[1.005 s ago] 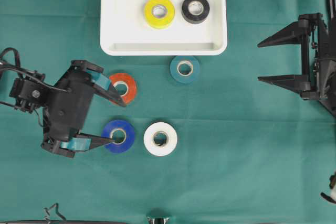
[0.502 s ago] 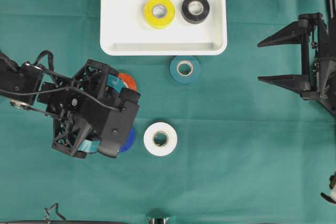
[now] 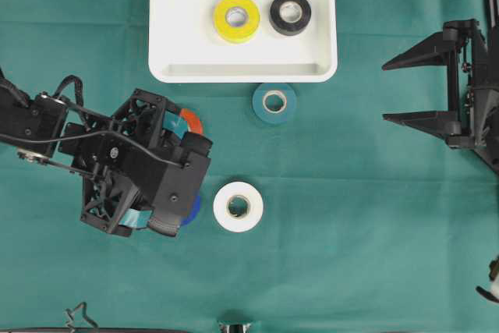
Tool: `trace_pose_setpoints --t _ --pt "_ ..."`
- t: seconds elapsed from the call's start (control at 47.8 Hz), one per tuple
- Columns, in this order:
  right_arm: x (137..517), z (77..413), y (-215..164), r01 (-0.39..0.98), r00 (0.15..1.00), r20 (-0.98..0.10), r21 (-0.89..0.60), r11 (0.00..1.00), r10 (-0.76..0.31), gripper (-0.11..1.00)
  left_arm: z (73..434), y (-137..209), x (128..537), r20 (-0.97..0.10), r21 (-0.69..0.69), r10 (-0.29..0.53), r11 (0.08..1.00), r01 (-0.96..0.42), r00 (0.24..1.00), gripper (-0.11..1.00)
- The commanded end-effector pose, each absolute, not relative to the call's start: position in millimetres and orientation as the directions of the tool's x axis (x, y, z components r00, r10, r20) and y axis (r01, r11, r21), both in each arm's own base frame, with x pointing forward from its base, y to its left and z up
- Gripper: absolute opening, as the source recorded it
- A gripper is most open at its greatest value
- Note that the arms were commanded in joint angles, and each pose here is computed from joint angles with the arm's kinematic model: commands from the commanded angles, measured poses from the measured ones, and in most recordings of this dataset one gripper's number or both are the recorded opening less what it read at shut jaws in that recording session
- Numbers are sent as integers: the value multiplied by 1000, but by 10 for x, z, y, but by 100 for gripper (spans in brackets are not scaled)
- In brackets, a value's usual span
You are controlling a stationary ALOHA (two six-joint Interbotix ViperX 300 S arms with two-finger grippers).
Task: Pick up the tape from a random location and place it into the white case.
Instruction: 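Move the left gripper rightward over the blue tape roll, then lower the left gripper and close it on the blue tape's rim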
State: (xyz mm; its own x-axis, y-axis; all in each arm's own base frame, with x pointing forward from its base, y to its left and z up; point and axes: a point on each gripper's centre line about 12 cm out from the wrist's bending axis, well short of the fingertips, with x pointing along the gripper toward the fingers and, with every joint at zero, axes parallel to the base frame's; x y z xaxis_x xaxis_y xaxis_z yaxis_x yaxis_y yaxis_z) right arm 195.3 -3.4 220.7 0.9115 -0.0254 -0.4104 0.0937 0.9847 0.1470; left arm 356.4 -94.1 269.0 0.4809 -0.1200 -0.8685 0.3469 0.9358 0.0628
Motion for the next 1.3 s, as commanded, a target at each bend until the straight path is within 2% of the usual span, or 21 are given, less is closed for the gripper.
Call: trace_pose_setpoints --t 0.0,0.67,1.109,1.277 --pt "1997 2312 -37 89 922 -385 147 985 -26 87 2806 -940 3591 -848 70 -126 936 345 515 98" --pt "1995 2294 -39 93 917 -398 145 985 -28 87 2777 -942 3599 -846 71 -127 936 346 518 98" --pt "1995 2294 -36 90 917 -398 142 986 -27 87 2203 -950 3665 -851 87 -125 924 372 510 98" --pt "1999 2297 -39 92 917 -398 142 986 -28 87 1903 -959 3713 -872 80 -117 923 376 475 98"
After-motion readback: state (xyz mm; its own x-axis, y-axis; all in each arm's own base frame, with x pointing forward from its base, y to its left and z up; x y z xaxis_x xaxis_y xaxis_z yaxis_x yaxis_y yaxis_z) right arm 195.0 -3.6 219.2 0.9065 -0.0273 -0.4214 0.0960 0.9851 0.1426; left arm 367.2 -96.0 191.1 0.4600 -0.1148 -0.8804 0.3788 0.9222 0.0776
